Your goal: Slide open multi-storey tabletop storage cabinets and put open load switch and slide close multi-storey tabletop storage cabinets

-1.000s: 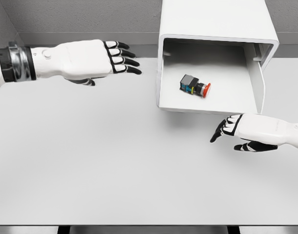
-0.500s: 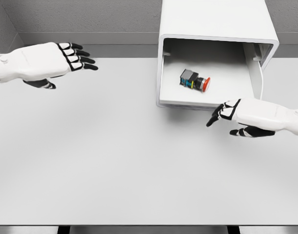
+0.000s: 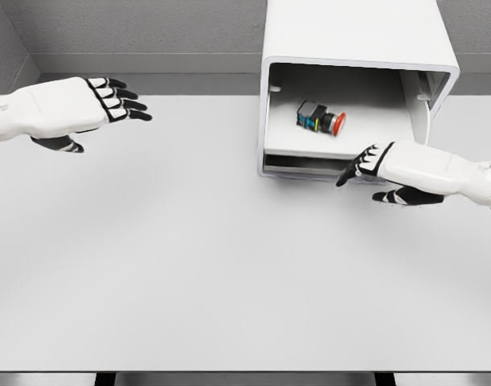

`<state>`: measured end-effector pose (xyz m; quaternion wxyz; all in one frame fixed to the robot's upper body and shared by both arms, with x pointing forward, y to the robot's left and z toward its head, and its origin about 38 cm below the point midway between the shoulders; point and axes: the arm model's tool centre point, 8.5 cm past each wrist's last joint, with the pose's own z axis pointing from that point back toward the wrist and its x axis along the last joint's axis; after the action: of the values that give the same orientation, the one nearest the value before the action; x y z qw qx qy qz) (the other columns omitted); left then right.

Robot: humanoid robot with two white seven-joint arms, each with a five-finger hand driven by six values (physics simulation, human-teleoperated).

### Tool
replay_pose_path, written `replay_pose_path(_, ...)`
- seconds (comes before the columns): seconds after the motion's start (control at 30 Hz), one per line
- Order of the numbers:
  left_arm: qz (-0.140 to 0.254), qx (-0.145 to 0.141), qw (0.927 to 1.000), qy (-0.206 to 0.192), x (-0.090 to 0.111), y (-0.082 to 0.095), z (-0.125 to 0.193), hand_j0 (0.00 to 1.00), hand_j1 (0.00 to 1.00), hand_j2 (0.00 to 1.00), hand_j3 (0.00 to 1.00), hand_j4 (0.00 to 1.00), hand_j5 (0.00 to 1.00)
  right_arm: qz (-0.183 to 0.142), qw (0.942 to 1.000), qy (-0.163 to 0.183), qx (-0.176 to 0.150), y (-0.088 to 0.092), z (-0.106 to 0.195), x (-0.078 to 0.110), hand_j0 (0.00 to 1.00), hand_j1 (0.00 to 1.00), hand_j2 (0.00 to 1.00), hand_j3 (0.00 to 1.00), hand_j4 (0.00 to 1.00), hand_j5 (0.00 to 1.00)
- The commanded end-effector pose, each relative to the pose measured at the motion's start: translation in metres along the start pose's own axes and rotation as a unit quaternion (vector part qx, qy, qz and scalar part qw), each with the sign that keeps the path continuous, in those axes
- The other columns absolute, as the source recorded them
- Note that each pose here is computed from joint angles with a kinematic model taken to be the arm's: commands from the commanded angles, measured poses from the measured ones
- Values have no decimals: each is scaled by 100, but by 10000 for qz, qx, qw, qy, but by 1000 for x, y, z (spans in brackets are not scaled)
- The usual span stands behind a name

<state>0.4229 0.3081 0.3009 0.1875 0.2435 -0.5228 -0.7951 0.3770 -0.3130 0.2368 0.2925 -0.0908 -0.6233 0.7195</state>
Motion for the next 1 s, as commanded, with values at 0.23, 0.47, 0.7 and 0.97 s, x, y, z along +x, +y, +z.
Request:
replay_pose_path(0.23, 27, -42, 10000, 38, -2, -2, 2, 100, 100, 100, 100, 100, 100, -93, 9997, 190, -130, 4, -12, -18, 72, 72, 72, 72, 72, 72)
replay_pose_path(0.47, 70, -70, 9999, 22, 0, -6, 2, 100, 100, 100, 100, 100, 100, -104, 9996, 237, -148, 1, -15, -24, 72, 72, 72, 72, 72, 72)
replay_pose_path(0.7, 83, -63, 9999, 19, 0, -7, 1, 100, 100, 100, 100, 100, 100, -72, 9994, 311, -162, -3, -13, -29, 72, 72, 72, 72, 72, 72)
replay_pose_path(0.97, 83, -63, 9999, 19, 0, -7, 1, 100, 100, 100, 100, 100, 100, -98, 9992, 347, -188, -7, -20, -37, 72, 72, 72, 72, 72, 72)
